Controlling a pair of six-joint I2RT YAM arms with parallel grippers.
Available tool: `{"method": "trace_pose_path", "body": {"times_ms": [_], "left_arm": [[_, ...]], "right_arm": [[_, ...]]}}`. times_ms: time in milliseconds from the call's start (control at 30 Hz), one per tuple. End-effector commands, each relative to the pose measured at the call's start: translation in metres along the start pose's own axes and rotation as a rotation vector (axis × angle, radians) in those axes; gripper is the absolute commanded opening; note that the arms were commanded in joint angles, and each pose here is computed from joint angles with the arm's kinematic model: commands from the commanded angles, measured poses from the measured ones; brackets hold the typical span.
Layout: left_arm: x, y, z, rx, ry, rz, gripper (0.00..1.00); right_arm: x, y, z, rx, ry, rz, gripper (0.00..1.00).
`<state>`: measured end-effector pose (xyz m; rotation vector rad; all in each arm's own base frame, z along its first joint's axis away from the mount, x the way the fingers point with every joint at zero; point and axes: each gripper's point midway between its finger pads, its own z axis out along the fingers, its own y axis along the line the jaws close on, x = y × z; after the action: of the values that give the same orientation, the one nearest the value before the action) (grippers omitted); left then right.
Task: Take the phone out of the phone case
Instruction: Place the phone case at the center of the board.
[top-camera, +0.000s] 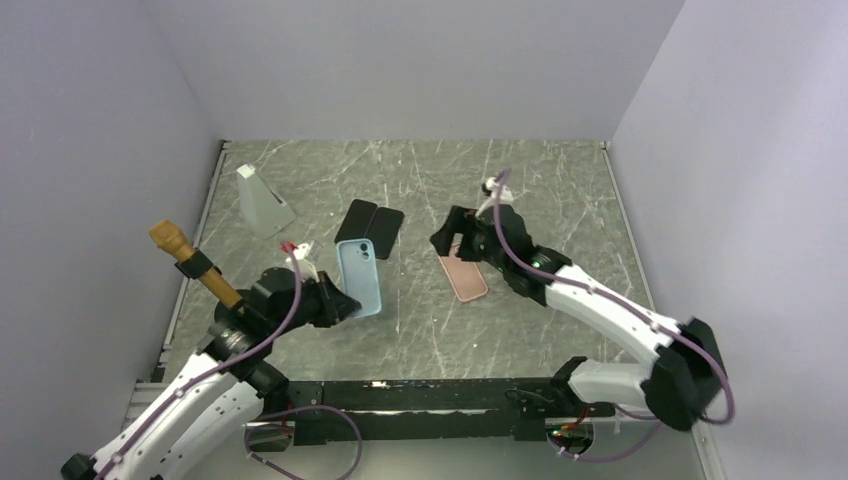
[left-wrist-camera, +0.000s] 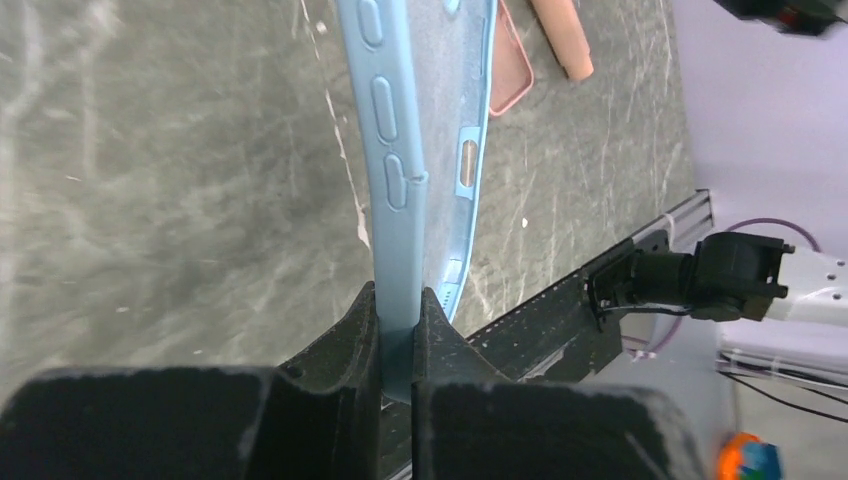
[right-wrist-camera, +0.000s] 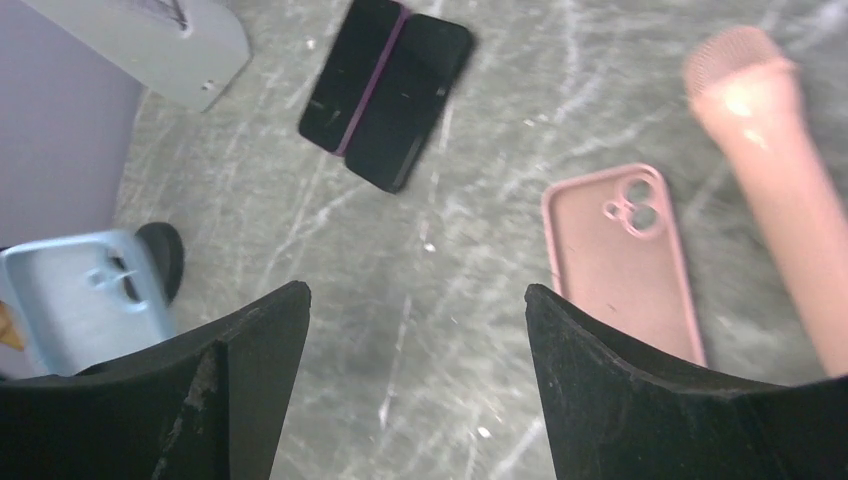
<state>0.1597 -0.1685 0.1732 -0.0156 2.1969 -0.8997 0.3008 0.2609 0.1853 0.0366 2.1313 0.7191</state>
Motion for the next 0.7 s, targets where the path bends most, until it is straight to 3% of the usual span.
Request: {"method": "trace_pose_path", "body": {"times_ms": [0, 167, 333, 533, 667], "left_arm": [[0.000, -0.035, 0.034, 0.212, 0.004, -0.154, 0.00], [0.015, -0.043, 0.069, 0.295, 0.072, -0.348, 0.00], [0.029, -0.050, 0.101, 0.268, 0.126, -0.467, 0.00], [0.046, -0.062, 0.144, 0.275, 0.209, -0.601, 0.00], [0.048, -0.058, 0.169, 0.267, 0.198, -0.690, 0.00]], "right_arm": [[0.013, -0.048, -0.034, 0.138, -0.019, -0.046, 0.82], [0.005, -0.060, -0.073, 0.142, -0.107, -0.023, 0.84], [-0.010, -0.060, -0.099, 0.116, -0.195, 0.003, 0.85], [-0.014, -0.058, -0.112, 0.100, -0.214, 0.014, 0.86], [-0.014, -0.060, -0.117, 0.097, -0.225, 0.016, 0.86]]}}
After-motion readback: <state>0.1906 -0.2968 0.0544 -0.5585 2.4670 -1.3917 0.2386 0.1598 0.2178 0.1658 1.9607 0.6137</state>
